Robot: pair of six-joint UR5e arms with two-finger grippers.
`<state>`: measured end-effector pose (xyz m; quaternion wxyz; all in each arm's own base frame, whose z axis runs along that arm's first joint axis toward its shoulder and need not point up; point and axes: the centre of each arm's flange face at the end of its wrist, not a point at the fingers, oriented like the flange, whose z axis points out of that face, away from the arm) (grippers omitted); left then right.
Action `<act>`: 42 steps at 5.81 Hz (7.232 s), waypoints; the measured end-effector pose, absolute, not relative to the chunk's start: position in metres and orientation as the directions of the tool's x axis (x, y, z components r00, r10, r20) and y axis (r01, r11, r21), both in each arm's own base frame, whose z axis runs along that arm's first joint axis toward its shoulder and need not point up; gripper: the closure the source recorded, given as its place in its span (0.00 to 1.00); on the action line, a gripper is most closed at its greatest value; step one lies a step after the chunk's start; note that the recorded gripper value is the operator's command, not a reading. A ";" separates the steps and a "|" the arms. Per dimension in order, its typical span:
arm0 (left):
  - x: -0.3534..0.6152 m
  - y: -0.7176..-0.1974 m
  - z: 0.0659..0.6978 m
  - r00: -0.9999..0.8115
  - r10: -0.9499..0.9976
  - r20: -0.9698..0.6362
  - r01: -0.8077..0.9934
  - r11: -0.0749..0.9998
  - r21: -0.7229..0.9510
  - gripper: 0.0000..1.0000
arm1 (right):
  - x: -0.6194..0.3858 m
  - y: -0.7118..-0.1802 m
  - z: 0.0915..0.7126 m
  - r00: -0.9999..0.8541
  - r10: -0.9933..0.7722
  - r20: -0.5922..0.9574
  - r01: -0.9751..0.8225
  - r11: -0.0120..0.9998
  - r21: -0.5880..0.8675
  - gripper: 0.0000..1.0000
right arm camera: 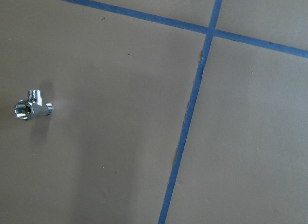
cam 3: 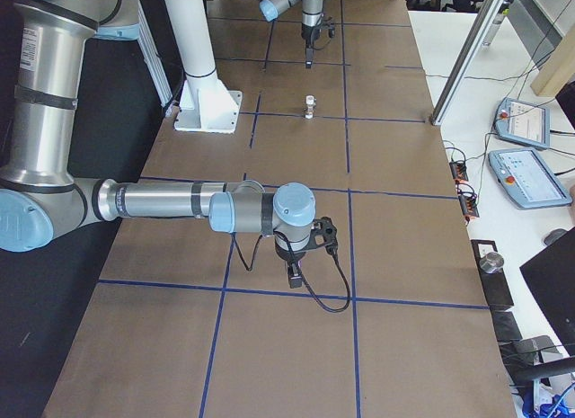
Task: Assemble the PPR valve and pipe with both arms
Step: 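Set the valve upright, open the left gripper and withdraw, then lower the right gripper onto the chrome tee fitting and grasp it, then carry the chrome fitting with the right gripper above the valve, then lower the chrome fitting onto the valve top and press it on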
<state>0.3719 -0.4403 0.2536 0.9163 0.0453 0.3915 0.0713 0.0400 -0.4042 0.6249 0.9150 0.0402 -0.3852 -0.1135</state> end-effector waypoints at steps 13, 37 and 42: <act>-0.070 -0.470 0.630 0.669 0.268 -0.693 -0.204 0.963 0.175 0.00 | -0.204 -0.426 0.579 0.686 -0.075 0.724 -0.034 0.990 0.135 0.01; -0.070 -0.454 0.640 0.688 0.123 -0.715 -0.112 0.992 0.063 0.00 | -0.533 -0.432 0.098 0.560 0.581 0.591 -0.473 0.810 -0.348 1.00; -0.070 -0.455 0.638 0.688 0.122 -0.715 -0.109 0.992 0.065 0.00 | -0.565 -0.425 0.096 0.592 0.573 0.567 -0.484 0.815 -0.318 1.00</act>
